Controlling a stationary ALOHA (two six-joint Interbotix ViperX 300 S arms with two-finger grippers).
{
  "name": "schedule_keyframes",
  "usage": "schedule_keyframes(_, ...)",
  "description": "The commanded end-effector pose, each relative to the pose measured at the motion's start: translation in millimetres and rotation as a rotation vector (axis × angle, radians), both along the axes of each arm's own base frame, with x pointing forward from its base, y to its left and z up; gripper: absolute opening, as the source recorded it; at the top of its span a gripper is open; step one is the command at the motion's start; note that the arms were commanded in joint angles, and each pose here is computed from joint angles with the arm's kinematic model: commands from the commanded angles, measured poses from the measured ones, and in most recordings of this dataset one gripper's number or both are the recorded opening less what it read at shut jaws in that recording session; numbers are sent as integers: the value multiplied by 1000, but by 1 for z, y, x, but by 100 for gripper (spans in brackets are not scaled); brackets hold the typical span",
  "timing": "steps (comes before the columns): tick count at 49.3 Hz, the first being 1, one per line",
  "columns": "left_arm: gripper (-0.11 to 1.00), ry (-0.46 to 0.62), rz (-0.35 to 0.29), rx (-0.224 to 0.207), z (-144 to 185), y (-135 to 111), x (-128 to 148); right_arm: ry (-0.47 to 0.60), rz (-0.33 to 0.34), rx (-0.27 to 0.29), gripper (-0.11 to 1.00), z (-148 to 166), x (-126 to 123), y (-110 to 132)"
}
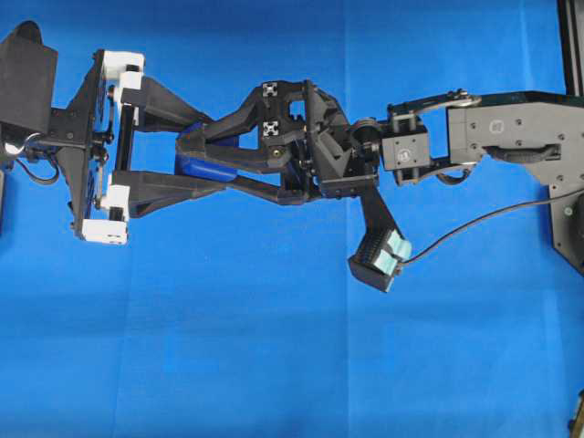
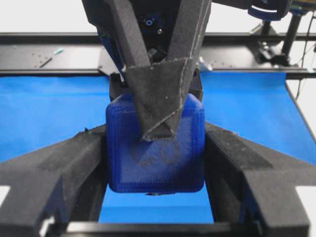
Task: Handover the blue block to the right arm after grasping it with the left arm, then place it in the designated position.
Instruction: 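Reach the right gripper to the cube and close on it, then open the left gripper and pull the cube away with the right gripper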
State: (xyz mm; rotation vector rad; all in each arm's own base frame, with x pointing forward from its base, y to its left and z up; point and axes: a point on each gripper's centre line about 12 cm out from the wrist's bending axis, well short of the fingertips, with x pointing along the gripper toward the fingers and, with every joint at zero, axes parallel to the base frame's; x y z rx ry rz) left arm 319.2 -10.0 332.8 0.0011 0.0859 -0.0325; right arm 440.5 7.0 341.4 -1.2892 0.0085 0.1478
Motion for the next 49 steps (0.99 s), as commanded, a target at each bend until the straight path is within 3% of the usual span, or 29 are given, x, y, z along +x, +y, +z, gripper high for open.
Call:
schedule_keyframes(1,49,-40,1,3,13,1,-5,-49,-3,18,55,20,0,-1)
schedule_keyframes(8,84,-46,1,5,14,1,-6,-47,-3,21,55,19,-1,-1)
schedule_keyframes(12,93,-48,0,6,15,1,-7,-48,-5,25,55,20,0,-2)
schedule_keyframes(31,93,-51,0,6,16,1,-8,-35,-11,49,55,18,-3,-2)
schedule_keyframes(49,93,-51,1,6,16,1,-11,1,-43,101,55,18,-44,-4)
